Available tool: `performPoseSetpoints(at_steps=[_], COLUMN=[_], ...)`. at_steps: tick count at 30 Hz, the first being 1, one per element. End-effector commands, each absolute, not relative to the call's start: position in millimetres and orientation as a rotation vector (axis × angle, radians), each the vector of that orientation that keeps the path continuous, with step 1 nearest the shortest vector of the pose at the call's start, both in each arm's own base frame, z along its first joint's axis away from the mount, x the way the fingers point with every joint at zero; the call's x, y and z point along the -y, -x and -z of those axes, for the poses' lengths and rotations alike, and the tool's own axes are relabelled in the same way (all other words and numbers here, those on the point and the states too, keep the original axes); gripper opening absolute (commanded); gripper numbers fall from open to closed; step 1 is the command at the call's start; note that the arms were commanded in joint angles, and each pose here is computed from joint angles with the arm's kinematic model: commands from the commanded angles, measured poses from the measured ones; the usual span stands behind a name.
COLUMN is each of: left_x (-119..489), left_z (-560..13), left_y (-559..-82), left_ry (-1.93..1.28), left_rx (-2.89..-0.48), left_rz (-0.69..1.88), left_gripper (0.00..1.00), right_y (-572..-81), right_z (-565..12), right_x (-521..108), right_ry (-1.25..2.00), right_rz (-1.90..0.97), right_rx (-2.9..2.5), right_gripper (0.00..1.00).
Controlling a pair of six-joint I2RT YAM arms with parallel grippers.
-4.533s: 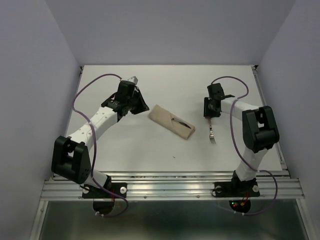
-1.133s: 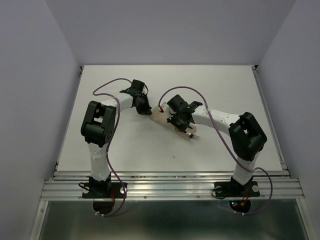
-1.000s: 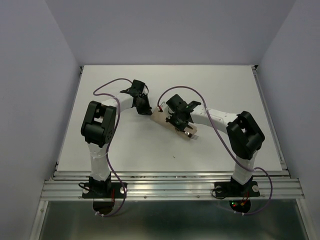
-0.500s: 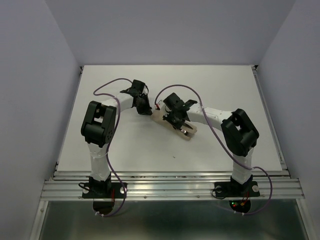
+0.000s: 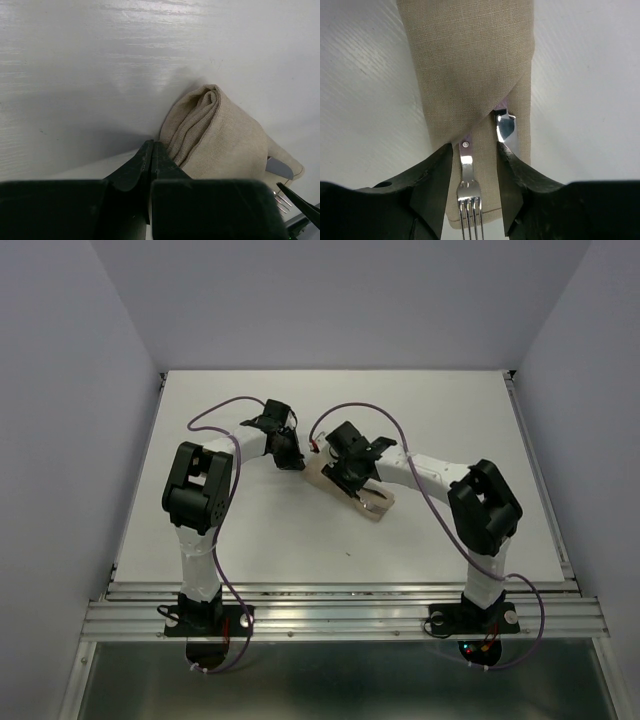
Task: Fold the napkin into a case and place the utensils inside
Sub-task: Insert the fork into the folded napkin.
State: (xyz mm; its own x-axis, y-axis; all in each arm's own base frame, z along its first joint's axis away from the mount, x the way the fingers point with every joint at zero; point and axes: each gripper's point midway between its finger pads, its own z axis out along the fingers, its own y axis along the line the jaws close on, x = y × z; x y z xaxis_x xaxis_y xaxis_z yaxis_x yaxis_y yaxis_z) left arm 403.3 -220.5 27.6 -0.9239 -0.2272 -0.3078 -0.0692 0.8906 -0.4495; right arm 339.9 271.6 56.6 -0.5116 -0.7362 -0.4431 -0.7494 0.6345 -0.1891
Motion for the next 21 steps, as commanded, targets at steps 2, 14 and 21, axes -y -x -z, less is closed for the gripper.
performPoseSetpoints(at_steps=[2, 14, 21], left_x=[230, 229, 229], left_z=[-36, -41, -46], left_y=[-404, -401, -401], left_ry=[0.166, 0.161, 0.149], left_rx=[-2.681, -2.672, -2.664], left_rz=[0.663, 0.666, 0.668], left_gripper=[0.09, 0.09, 0.09], right_y=[-349, -326, -319], right_z=[-104, -82, -62], right_x=[-273, -252, -250], right_ry=[1.049, 1.056, 1.078], right_rz=[-0.029, -0.113, -0.138], right_rx=[-2.248, -2.293, -2.337], right_gripper=[0.46, 0.41, 0.4])
